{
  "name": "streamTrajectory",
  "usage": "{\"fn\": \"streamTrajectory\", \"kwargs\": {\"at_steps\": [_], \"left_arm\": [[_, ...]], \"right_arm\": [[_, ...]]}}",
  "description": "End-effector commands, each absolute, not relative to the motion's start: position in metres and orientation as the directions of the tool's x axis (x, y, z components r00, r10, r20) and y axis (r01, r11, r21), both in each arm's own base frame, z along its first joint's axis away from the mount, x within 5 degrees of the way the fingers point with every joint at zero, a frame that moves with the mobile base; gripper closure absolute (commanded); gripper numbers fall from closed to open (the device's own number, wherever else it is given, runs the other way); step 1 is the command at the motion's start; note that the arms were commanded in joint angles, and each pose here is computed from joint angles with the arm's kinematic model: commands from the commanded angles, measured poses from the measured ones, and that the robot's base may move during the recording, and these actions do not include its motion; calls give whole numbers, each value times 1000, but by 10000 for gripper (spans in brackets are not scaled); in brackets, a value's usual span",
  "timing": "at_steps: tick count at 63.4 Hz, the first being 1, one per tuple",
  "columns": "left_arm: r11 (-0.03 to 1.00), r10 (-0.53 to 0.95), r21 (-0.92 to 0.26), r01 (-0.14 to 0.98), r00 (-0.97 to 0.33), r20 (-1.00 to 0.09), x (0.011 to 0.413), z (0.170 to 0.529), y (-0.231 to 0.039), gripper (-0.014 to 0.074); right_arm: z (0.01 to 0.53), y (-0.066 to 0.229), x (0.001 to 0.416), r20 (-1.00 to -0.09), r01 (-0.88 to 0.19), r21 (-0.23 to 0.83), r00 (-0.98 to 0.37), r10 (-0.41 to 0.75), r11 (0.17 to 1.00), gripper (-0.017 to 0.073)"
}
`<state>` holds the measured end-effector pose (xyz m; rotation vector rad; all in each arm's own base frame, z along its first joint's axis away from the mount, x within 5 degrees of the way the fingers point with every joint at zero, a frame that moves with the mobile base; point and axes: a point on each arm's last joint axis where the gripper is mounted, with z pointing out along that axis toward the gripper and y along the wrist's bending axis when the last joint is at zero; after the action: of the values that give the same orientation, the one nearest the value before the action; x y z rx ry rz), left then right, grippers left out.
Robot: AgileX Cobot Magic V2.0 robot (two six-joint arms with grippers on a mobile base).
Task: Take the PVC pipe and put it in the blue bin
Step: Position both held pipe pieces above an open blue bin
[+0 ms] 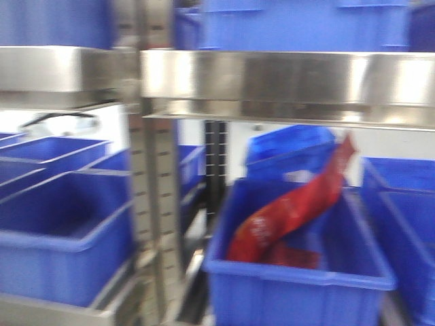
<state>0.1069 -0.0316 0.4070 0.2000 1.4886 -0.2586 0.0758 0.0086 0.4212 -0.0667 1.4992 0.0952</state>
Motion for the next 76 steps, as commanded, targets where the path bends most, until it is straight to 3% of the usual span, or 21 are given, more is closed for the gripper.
{"fn": "streamTrajectory", "kwargs": {"at_steps": [1,76], "left_arm": [[956,-56,-28,293,89,-994,106,410,-31,704],[956,-56,-28,293,89,-994,106,410,-31,704]], "right_arm": [[425,8,74,-994,-102,8,105,19,995,720],[425,8,74,-994,-101,8,109,19,995,720]]}}
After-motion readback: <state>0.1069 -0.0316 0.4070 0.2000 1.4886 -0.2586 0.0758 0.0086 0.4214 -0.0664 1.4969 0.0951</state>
